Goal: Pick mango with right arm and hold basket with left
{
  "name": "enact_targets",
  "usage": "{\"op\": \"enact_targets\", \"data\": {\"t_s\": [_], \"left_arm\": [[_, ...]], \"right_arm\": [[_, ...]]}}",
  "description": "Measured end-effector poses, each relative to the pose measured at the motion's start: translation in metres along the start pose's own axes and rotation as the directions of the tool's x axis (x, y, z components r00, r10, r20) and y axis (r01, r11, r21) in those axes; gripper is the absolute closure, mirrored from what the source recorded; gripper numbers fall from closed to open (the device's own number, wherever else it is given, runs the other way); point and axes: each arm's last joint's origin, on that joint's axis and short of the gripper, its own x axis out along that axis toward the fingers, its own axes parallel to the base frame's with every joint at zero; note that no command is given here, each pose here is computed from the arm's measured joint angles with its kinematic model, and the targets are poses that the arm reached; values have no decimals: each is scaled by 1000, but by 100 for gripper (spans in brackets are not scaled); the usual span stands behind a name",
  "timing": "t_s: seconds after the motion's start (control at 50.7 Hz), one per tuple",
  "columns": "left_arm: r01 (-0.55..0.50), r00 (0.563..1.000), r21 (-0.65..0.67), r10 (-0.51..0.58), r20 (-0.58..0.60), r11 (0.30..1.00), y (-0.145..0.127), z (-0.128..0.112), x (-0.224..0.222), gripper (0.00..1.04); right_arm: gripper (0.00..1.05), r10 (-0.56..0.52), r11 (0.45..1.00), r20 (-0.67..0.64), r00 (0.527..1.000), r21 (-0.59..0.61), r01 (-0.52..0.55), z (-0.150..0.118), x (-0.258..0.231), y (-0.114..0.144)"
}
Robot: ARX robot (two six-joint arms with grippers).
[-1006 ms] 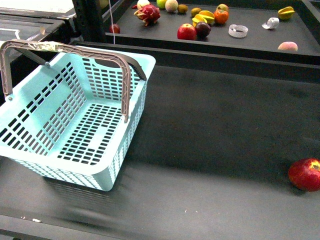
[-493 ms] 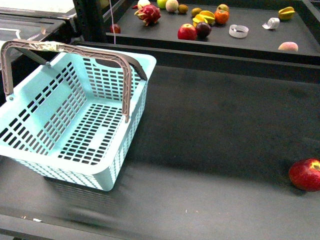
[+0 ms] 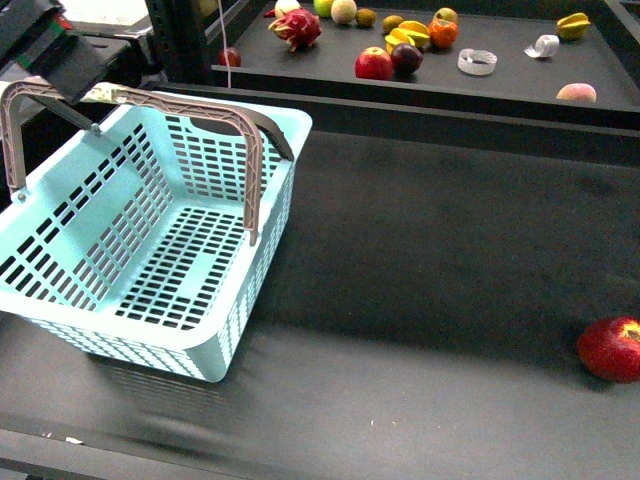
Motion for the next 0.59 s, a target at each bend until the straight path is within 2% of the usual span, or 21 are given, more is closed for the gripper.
{"op": "enact_targets", "data": {"t_s": [0.296, 0.592], "left_arm": [[41, 996, -168, -54, -75, 985, -32, -12, 54, 8], [16, 989, -213, -47, -141, 977, -47, -34, 102, 8]], "right_arm": [[8, 0, 1000, 0, 1000, 0, 0, 0, 0, 0], [8, 0, 1000, 0, 1000, 0, 0, 0, 0, 0]]}}
